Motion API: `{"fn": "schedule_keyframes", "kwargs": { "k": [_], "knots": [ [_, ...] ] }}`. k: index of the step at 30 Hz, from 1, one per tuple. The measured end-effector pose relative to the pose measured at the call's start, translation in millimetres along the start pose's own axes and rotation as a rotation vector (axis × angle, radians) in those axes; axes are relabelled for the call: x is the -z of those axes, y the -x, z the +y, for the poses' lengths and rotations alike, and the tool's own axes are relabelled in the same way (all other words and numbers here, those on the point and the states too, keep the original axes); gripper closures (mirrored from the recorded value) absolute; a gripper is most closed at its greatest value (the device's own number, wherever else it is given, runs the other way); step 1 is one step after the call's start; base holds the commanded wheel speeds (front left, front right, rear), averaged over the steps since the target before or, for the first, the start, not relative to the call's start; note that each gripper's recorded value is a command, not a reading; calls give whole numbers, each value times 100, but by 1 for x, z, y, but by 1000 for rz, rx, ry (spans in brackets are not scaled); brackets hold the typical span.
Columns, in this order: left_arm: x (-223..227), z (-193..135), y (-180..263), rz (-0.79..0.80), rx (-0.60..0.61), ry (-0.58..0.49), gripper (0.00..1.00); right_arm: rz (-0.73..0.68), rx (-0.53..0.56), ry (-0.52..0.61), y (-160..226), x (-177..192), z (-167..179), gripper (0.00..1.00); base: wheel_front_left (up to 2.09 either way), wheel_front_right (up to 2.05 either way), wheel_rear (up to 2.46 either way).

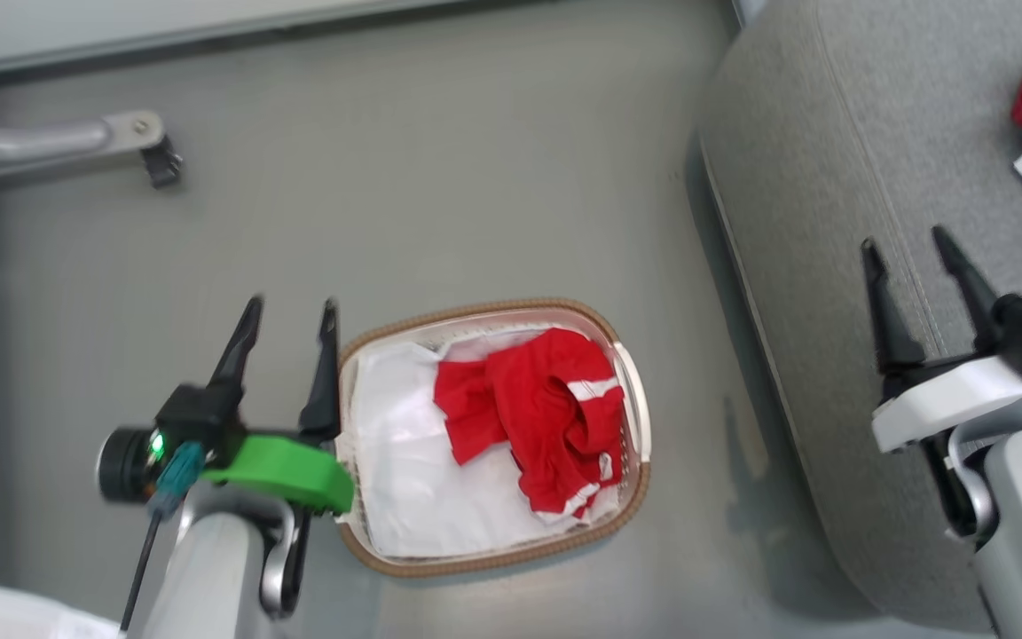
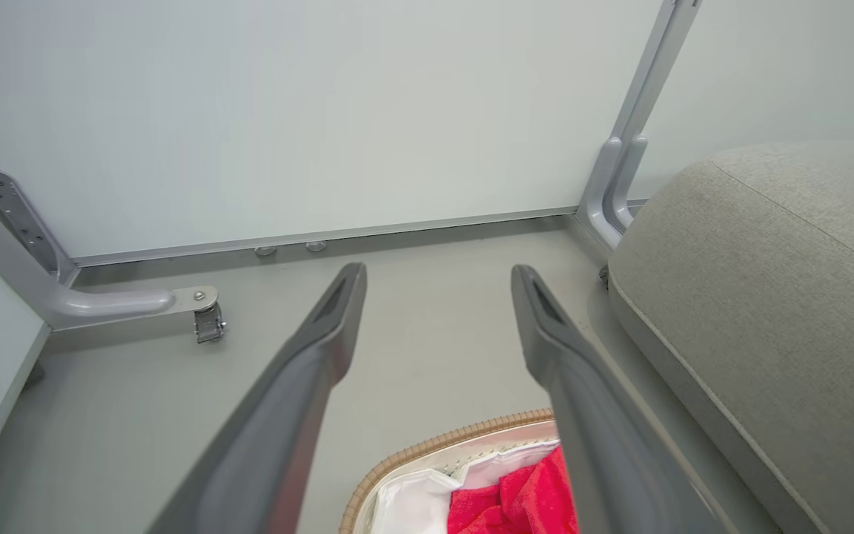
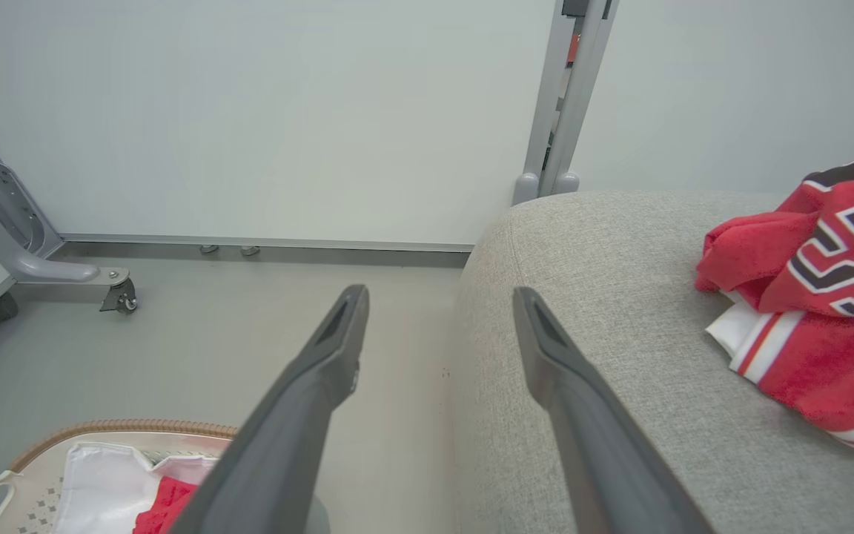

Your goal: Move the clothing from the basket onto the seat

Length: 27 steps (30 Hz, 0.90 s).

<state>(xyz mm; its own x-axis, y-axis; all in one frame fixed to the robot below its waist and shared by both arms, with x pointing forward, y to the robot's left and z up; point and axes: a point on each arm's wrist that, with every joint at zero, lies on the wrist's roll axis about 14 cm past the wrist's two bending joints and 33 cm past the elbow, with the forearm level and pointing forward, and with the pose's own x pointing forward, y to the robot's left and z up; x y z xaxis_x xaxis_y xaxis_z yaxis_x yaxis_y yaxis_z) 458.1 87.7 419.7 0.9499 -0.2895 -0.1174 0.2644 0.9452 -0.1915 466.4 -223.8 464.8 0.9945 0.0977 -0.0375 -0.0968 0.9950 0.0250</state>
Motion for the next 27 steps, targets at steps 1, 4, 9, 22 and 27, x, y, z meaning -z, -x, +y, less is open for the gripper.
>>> {"fn": "schedule_keyframes", "kwargs": {
  "k": [1,4,9,22,27],
  "knots": [
    [-1,11,9,1,-41,-5,0,-7,-16,-9,1,-2,9,0,0,0,0],
    [-4,31,34,4,-121,-19,0,-30,-51,-42,4,-10,31,0,0,0,0],
    [-12,55,72,-10,-217,-43,0,-17,-127,-58,19,-7,67,0,0,0,0],
    [-18,68,133,-45,-327,-12,0,-22,-166,-84,39,-11,91,0,0,0,0],
    [-11,52,117,-24,-261,8,0,-39,-176,-80,29,-16,93,0,0,0,0]
  ]
}}
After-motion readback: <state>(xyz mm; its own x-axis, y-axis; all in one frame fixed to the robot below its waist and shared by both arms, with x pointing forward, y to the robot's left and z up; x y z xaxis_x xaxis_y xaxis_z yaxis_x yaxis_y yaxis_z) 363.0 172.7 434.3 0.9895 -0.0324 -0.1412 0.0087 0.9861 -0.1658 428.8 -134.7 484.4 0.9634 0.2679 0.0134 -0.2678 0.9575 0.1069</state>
